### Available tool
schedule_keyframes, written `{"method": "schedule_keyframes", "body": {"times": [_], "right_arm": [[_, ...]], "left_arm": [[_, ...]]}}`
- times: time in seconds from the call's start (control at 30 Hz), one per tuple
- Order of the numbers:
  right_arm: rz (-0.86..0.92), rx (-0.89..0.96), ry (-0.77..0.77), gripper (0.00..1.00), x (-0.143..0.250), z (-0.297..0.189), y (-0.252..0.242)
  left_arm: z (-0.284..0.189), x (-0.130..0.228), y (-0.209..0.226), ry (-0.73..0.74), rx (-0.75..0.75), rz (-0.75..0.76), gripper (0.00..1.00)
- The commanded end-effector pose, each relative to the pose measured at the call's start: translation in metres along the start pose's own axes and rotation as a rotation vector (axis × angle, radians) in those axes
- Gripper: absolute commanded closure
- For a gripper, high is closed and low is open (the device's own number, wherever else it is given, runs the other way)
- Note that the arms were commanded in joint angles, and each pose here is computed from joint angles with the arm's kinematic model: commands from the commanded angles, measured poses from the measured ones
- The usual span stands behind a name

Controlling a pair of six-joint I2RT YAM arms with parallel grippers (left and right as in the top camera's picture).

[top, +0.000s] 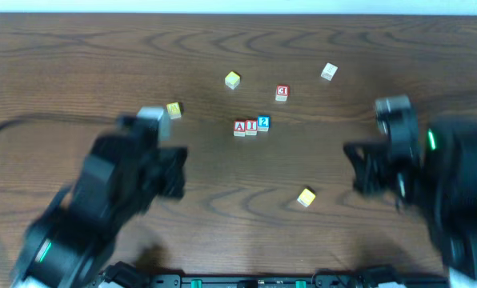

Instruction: Spell out Ai2

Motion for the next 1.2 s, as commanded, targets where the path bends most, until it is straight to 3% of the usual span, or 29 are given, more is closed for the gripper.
{"method": "schedule_keyframes", "body": {"times": [0.0,0.03,0.07,0.1,0.5,0.83,0.97,1.17], "right_arm": [[-0.041,0.021,-0.005,0.78,0.038,-0.005,-0.004],[-0.036,0.019,-0.022,0.39,0.047,-0.009,-0.004],[-0.016,0.017,-0.044,0.01,0.054,-0.014,-0.003],[0.003,0.014,-0.062,0.01,0.058,-0.018,-0.002],[0.082,0.014,-0.028,0.01,0.087,-0.034,0.002],[0.086,0.016,-0.016,0.01,0.089,-0.034,0.001],[0.086,0.016,-0.016,0.01,0.089,-0.034,0.002],[0.086,0.016,-0.016,0.01,0.089,-0.034,0.001]], "left_arm": [[-0.012,0.018,0.022,-0.075,-0.116,0.058,0.94],[-0.014,0.022,0.024,-0.088,-0.108,0.057,0.8],[-0.015,0.026,0.026,-0.096,-0.106,0.056,0.44],[-0.016,0.029,0.028,-0.098,-0.105,0.054,0.05],[-0.018,0.063,0.044,0.095,-0.18,0.056,0.05],[-0.019,0.066,0.046,0.111,-0.189,0.057,0.05],[-0.032,0.062,0.061,0.025,-0.291,0.105,0.05],[-0.042,0.06,0.098,-0.257,-0.468,0.045,0.05]]}}
Point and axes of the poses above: each gripper's point midway between its finger pads, its own z axis out along the fingers, its own y axis along the line the jaws close on, x = y × z, the point moved 7 cm from there along -z, back along the fingers, and after that the axes turned 3 degrees about -z, right-handed, at the moved point
